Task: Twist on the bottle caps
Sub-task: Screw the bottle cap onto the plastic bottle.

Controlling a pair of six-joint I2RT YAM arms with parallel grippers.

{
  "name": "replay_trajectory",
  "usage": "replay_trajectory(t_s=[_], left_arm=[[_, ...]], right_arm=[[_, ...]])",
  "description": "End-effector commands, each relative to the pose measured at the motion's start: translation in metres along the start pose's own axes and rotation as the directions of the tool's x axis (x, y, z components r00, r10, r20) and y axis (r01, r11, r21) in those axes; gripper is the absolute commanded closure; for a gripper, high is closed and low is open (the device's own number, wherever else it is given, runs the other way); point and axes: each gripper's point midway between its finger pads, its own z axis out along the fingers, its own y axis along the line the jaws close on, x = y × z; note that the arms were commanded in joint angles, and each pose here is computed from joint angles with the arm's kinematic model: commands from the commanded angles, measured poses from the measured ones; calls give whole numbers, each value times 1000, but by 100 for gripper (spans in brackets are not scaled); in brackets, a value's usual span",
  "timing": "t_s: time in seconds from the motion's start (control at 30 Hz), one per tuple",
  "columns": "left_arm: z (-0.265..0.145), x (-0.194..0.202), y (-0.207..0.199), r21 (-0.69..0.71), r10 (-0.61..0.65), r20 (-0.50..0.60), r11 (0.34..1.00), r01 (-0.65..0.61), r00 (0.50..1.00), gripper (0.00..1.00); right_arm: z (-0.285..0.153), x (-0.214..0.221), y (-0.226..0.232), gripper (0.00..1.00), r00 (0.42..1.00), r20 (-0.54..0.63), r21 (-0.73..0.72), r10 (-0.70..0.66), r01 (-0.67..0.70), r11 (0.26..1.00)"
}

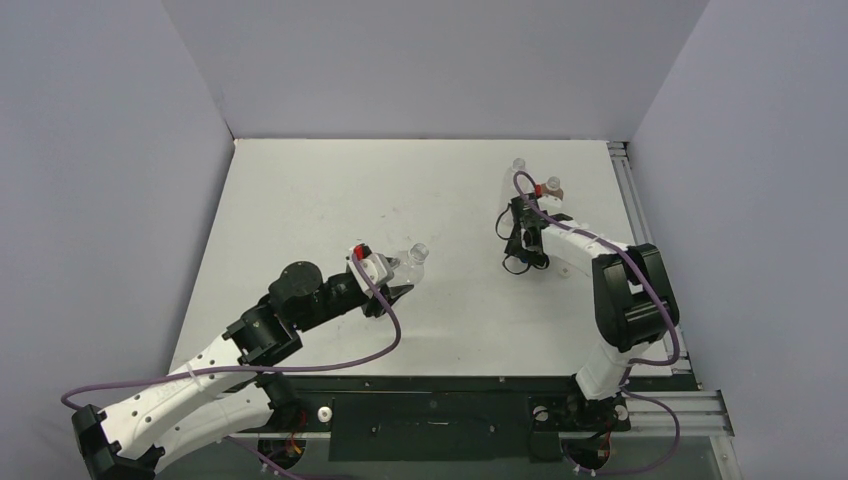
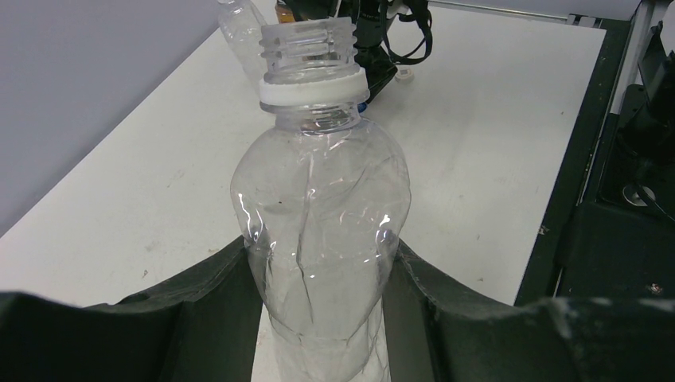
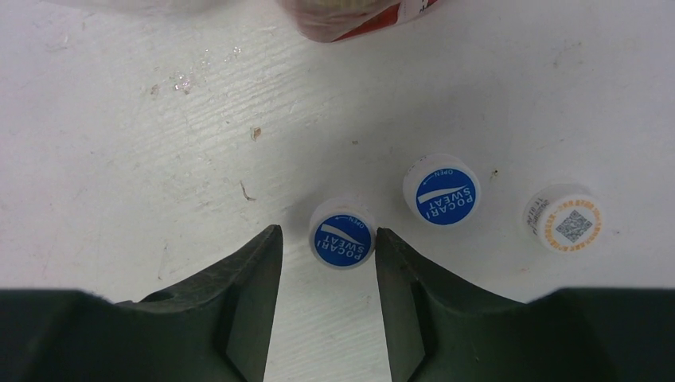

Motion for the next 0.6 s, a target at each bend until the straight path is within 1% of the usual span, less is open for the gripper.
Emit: replay_trajectory(t_s=[0.0, 0.17, 0.33, 0.57], left_arm=[[0, -16, 2, -5, 12, 61, 1000, -12, 998, 64], [0, -14, 3, -8, 11, 57, 1000, -11, 998, 64], [1, -12, 2, -6, 9, 50, 1000, -9, 999, 64], [3, -11, 2, -3, 7, 47, 1000, -7, 999, 64]], right_arm=[[5, -18, 6, 58, 998, 58, 4, 31, -31, 1000], [8, -15, 5, 61, 998, 52, 6, 30, -30, 1000], [7, -14, 4, 66, 998, 55, 1, 35, -35, 999], [6, -9, 4, 66, 998, 55, -6, 32, -32, 999]])
